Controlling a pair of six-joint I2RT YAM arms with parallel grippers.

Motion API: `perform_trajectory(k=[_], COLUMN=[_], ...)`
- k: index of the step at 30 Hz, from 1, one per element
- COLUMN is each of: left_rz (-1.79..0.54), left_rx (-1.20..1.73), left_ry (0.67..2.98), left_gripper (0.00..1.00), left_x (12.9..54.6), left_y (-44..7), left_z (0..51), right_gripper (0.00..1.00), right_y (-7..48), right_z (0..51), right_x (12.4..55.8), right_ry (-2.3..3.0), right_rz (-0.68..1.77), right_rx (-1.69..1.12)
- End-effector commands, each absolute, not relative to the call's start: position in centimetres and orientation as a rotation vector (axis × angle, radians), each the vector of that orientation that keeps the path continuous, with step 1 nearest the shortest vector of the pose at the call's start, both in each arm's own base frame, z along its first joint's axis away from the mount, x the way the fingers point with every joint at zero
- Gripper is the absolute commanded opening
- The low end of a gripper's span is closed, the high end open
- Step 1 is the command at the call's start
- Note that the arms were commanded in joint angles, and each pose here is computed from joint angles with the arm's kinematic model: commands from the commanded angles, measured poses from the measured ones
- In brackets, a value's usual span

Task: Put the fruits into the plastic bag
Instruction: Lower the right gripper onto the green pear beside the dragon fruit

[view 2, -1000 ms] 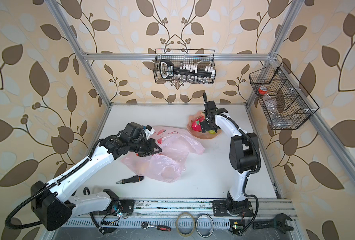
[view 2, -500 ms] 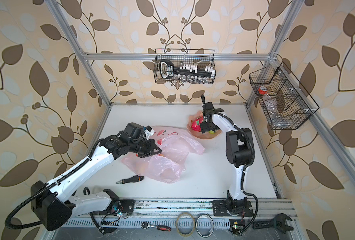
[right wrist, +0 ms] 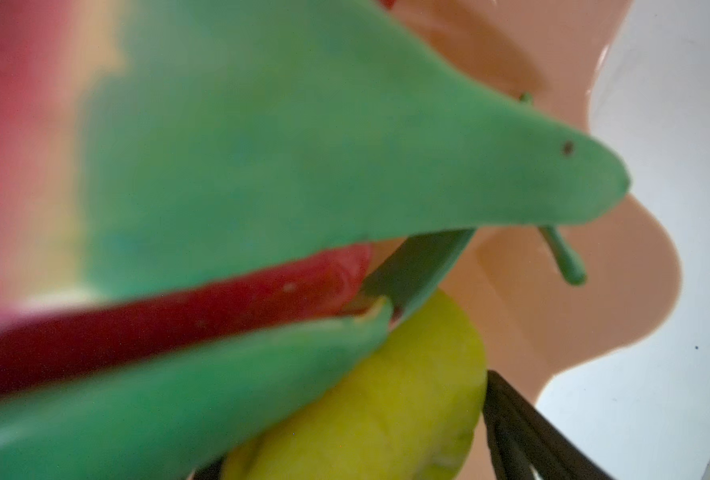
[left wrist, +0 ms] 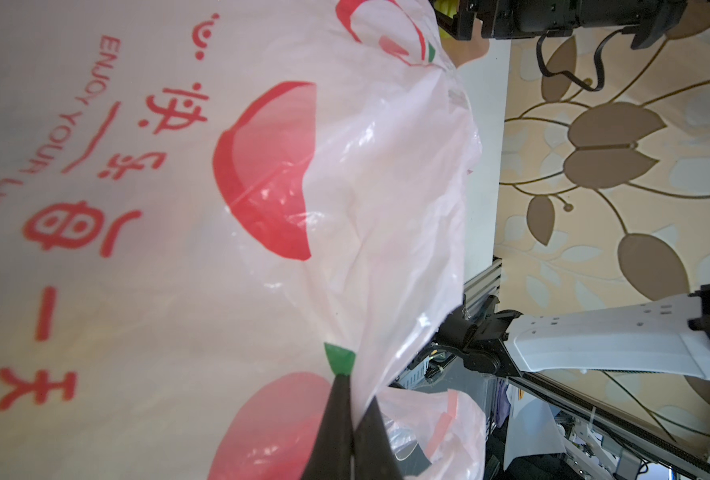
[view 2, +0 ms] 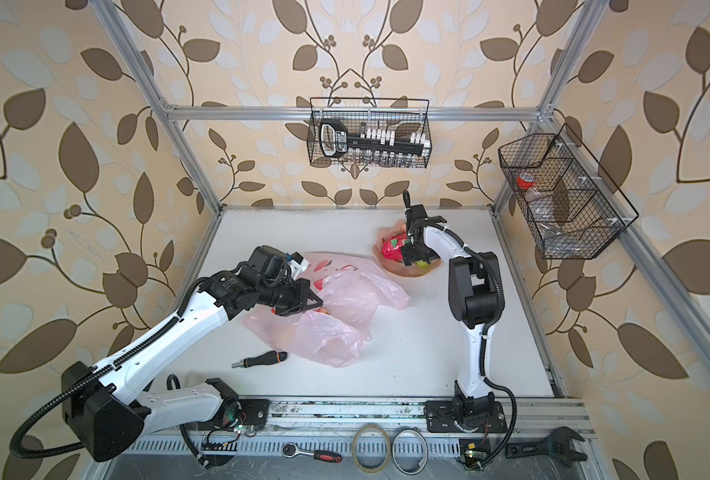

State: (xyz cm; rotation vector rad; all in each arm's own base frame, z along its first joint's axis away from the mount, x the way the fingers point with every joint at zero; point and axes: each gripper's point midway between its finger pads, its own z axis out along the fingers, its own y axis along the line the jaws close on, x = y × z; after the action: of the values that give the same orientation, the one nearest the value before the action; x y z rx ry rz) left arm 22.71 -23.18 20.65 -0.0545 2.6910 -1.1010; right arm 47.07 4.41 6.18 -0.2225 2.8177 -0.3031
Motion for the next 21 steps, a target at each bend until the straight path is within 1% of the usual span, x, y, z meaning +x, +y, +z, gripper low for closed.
perform_trajectory(k=[1,7,11,16,21], left_rz=[-1.102,-1.101,-1.099,-1.100,-1.106], left_rx=[-0.017,-0.020,-0.022,-0.024,-0.019], left_ry=[2.664,2.662,2.661,2.658,2.653], left_gripper=[0.00,0.00,0.00,0.00,0.00], left_x=[22.5,22.4,22.3,22.2,22.2], left_y=[-23.3,-23.1,-23.0,-23.0,-23.0], left_z=[21.6,21.6,21.6,21.6,21.7], right_gripper=[0.86,0.78,0.68,0.59,0.53], right_y=[4.4,4.7,5.0,5.1,5.0], right_z=[6.0,5.8,6.3,7.9,9.9], right_x=[48.0,47.9,47.7,47.6,47.3], right_ry=[2.803,2.802,2.789,2.747,2.699], right_rz=[-0.334,-0.338,-0.339,-0.330,-0.318], right_rx=[-0.255,-0.264,-0.268,-0.256,-0.221])
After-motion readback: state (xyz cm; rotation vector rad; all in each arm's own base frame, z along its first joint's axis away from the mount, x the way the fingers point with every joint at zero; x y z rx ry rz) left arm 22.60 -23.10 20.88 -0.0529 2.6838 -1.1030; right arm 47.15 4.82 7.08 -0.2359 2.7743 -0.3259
